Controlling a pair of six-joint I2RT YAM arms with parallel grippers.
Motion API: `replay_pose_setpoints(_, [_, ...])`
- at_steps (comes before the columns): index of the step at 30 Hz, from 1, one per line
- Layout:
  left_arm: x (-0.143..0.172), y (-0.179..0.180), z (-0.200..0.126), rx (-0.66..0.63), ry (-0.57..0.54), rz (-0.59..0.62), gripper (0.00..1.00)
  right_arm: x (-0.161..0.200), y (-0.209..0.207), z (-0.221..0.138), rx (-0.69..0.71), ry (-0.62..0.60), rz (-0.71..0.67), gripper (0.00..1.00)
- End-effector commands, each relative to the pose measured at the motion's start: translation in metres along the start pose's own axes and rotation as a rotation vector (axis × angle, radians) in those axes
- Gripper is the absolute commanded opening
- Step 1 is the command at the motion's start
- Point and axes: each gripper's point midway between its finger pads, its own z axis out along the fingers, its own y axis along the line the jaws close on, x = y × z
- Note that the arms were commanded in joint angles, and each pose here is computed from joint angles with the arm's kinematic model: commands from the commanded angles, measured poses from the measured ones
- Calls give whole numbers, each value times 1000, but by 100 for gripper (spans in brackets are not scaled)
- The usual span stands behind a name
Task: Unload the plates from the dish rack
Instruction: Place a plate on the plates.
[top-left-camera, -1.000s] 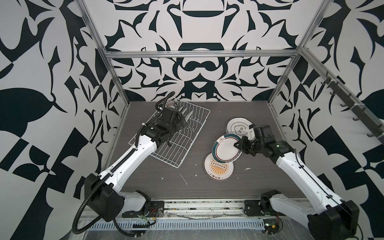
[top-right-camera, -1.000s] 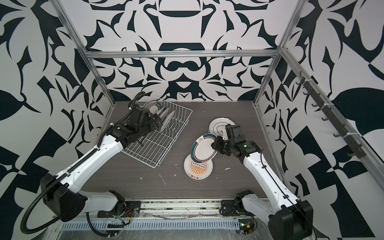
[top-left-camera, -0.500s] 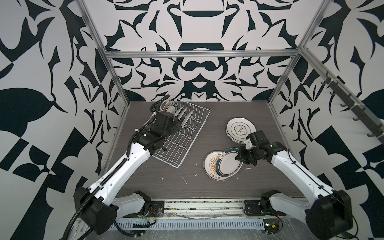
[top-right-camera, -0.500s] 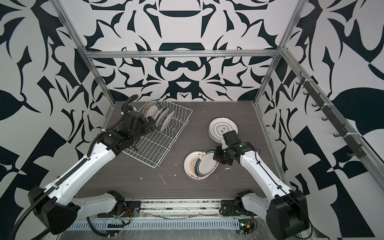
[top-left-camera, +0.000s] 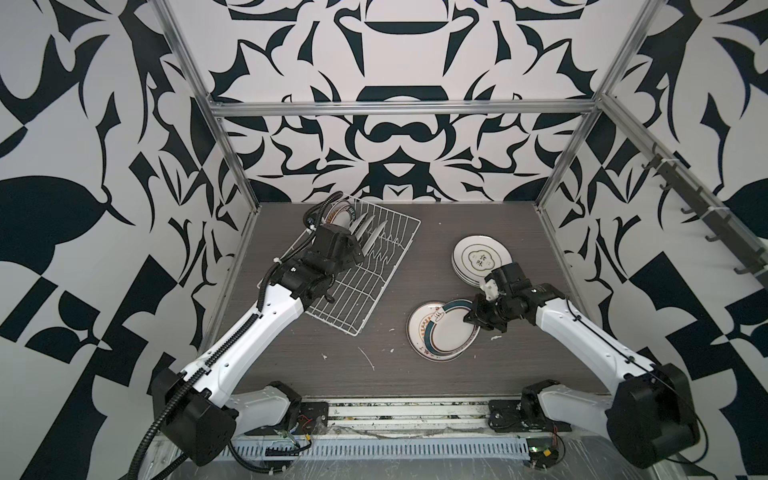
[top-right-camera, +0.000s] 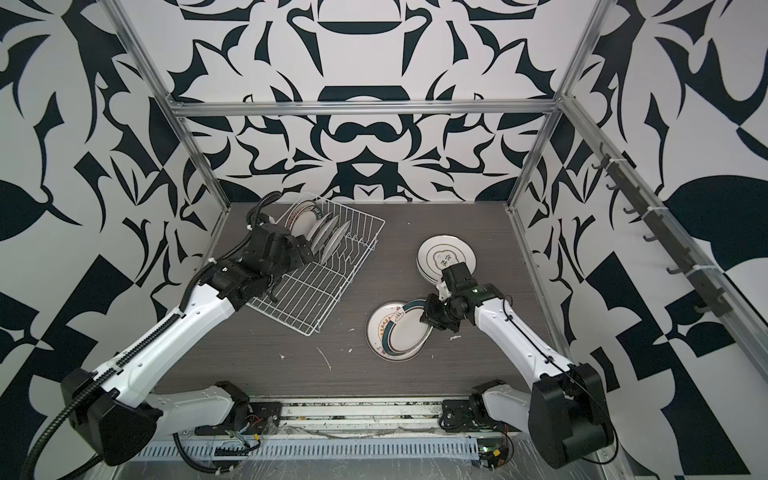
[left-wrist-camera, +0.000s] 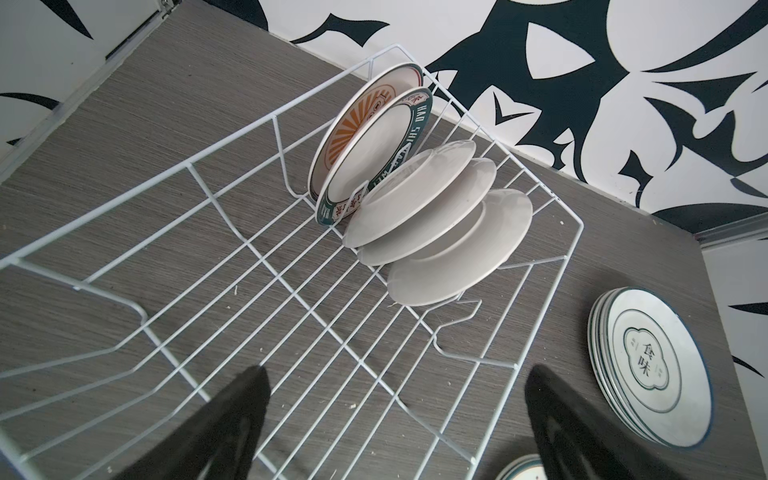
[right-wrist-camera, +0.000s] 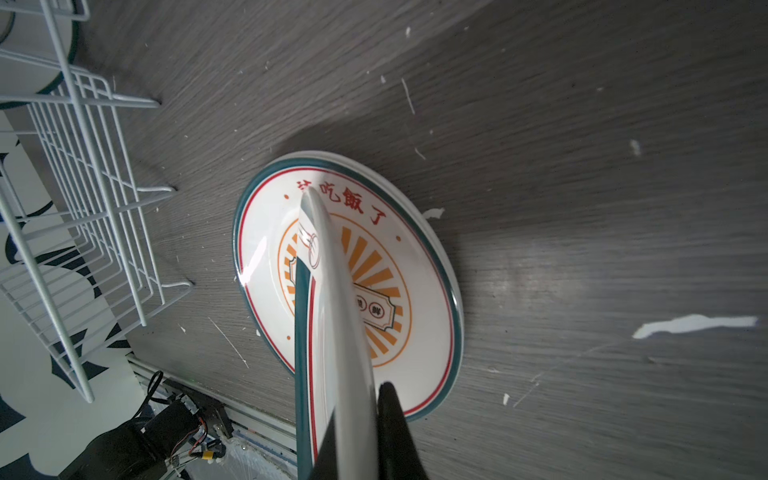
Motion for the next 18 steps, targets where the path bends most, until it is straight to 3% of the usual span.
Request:
replay_pose_setpoints(1, [4,3,2,-9,15,23,99,7,-13,9,56,29,4,14])
replay_pose_setpoints(8, [18,-2,16,-20,98,58,99,6,-15,19,70,44,5,22])
replay_pose_setpoints(18, [20,-5,18,-12,109,78,99,-2,-8,26,63,33,-37,31])
